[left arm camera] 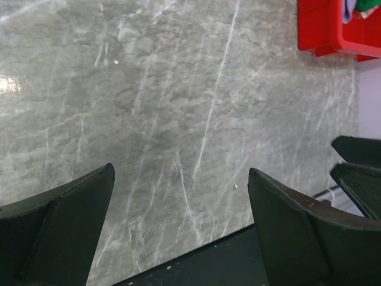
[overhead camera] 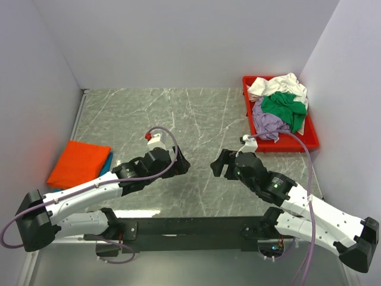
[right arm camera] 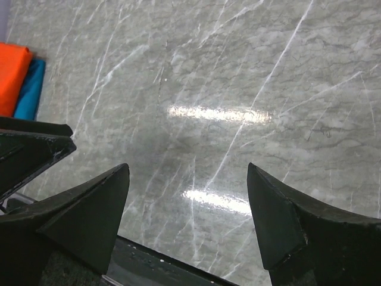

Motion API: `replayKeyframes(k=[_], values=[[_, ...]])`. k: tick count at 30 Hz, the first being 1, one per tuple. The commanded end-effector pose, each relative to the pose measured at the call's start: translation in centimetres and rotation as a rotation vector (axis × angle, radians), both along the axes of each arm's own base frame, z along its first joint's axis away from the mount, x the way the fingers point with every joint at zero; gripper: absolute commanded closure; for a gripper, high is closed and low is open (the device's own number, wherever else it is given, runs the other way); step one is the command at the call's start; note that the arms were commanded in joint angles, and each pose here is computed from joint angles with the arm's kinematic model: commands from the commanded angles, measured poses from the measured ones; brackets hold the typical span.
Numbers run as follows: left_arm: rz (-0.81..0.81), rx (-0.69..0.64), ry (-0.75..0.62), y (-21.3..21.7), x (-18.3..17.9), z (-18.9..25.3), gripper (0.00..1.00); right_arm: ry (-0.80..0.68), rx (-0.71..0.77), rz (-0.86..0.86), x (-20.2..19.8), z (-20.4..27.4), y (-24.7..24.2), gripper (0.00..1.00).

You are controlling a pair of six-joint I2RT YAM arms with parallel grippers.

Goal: Fold and stack the t-shirts
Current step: Grab the tshirt from the pile

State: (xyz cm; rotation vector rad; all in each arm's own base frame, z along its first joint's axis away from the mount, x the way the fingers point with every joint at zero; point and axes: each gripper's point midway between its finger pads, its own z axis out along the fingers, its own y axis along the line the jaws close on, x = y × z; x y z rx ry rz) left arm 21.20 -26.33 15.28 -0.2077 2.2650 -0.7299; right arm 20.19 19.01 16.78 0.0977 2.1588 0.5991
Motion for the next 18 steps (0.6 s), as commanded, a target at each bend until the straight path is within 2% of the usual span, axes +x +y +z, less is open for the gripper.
replayKeyframes(k=[1,6,8,9,10,11,12,14,15,16,18], values=[[-0.061,-0.070,-0.067,-1.0,-0.2,3.7,0.01,-0.045,0.048,-0.019,0.5,2.5,0.3,0.14],[-0.077,-0.052,-0.055,-0.4,-0.9,4.3,0.01,-0.083,0.012,-0.017,2.2,3.3,1.3,0.15],[-0.086,-0.072,-0.066,-0.2,-1.2,5.2,0.01,-0.112,-0.004,-0.056,4.1,5.5,1.3,0.15],[-0.095,-0.081,-0.069,-0.2,-1.4,5.6,0.01,-0.072,-0.056,-0.103,6.2,4.6,0.4,0.15],[-0.101,-0.087,-0.077,-0.1,-1.6,6.1,0.01,-0.102,-0.052,-0.121,8.1,7.0,0.0,0.15],[-0.106,-0.090,-0.081,0.0,-1.7,6.5,0.01,-0.089,-0.049,-0.120,9.4,7.5,-0.2,0.16],[-0.113,-0.091,-0.081,0.2,-1.9,7.0,0.01,-0.098,-0.066,-0.192,12.6,8.9,-2.0,0.16],[-0.104,-0.085,-0.088,0.6,-1.9,7.7,0.01,-0.111,-0.094,-0.279,15.4,10.5,-4.2,0.17],[-0.101,-0.077,-0.087,0.8,-2.0,7.7,0.01,-0.079,-0.129,-0.327,17.1,9.7,-5.6,0.17],[-0.096,-0.083,-0.095,1.0,-2.0,8.3,0.01,-0.106,-0.110,-0.414,19.1,12.0,-8.4,0.17],[-0.093,-0.063,-0.085,1.5,-2.2,8.3,0.00,-0.086,-0.114,-0.494,21.5,11.8,-11.3,0.17]])
